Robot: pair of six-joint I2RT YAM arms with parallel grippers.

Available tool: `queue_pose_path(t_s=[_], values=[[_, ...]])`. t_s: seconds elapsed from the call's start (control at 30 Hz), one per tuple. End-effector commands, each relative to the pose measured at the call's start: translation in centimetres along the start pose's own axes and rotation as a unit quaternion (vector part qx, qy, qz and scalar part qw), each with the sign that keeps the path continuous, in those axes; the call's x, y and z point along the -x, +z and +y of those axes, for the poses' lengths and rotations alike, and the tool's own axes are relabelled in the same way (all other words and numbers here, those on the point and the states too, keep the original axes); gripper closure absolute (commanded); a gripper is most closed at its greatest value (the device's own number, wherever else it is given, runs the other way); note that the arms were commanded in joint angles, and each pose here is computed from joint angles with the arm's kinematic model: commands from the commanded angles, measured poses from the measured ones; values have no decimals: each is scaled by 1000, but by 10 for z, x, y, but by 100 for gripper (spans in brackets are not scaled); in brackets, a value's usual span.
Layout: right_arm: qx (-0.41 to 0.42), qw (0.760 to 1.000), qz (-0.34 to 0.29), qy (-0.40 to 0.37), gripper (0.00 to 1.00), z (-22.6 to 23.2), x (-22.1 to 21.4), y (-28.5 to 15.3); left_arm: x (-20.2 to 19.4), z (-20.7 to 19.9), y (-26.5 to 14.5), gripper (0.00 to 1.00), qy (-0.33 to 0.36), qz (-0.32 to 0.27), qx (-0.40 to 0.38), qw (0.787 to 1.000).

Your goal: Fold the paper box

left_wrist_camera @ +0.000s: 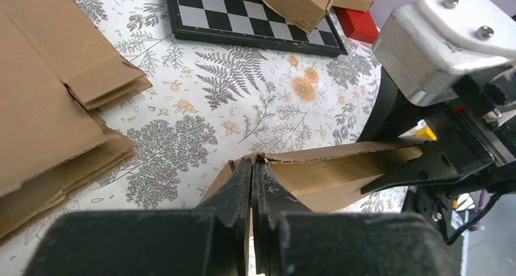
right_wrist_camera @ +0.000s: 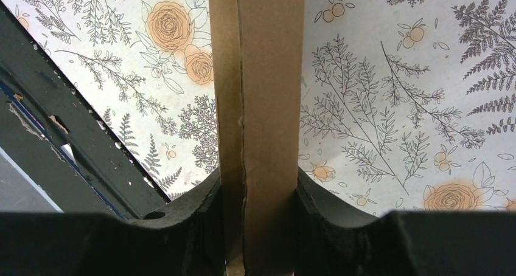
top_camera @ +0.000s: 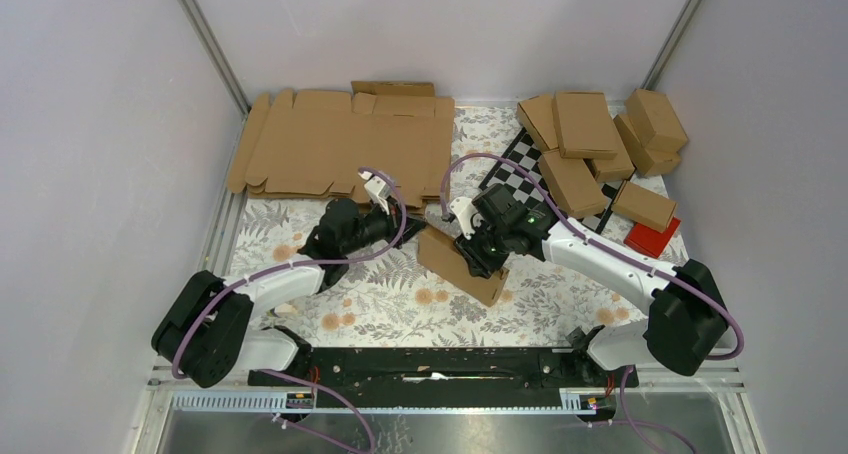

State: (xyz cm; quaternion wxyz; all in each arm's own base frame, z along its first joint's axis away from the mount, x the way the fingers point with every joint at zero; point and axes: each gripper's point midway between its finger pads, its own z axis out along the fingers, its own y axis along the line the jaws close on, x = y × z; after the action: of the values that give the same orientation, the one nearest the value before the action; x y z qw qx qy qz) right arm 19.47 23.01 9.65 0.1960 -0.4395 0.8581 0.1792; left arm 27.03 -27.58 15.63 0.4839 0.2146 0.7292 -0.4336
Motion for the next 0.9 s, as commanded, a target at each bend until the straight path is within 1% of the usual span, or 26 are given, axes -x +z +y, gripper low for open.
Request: queue_pose_path(t_s=[0.0, 0.07, 0.17, 0.33, 0.5, 0.73, 0.87], values=[[-37, 999, -24, 3, 70, -14, 17, 5, 32, -32, 3, 100, -31, -49, -62, 996], [-31, 999, -23, 5, 70, -12, 17, 7, 29, -32, 1, 100, -42, -49, -63, 996], [-26, 999, -25, 8, 70, -11, 19, 7, 19, -24, -1, 100, -40, -47, -45, 997], [-27, 999, -31, 4, 70, -10, 21, 3, 1, -6, -6, 100, -18, -37, -8, 999], [-30, 999, -35, -2, 69, -10, 20, 1, -5, 7, -12, 100, 17, -40, 25, 999], [-33, 999, -35, -6, 69, -11, 20, 0, -20, 5, -15, 100, 11, -44, 26, 999], [-35, 999, -34, -5, 69, -13, 21, 2, -25, -4, -16, 100, 2, -55, 12, 998]])
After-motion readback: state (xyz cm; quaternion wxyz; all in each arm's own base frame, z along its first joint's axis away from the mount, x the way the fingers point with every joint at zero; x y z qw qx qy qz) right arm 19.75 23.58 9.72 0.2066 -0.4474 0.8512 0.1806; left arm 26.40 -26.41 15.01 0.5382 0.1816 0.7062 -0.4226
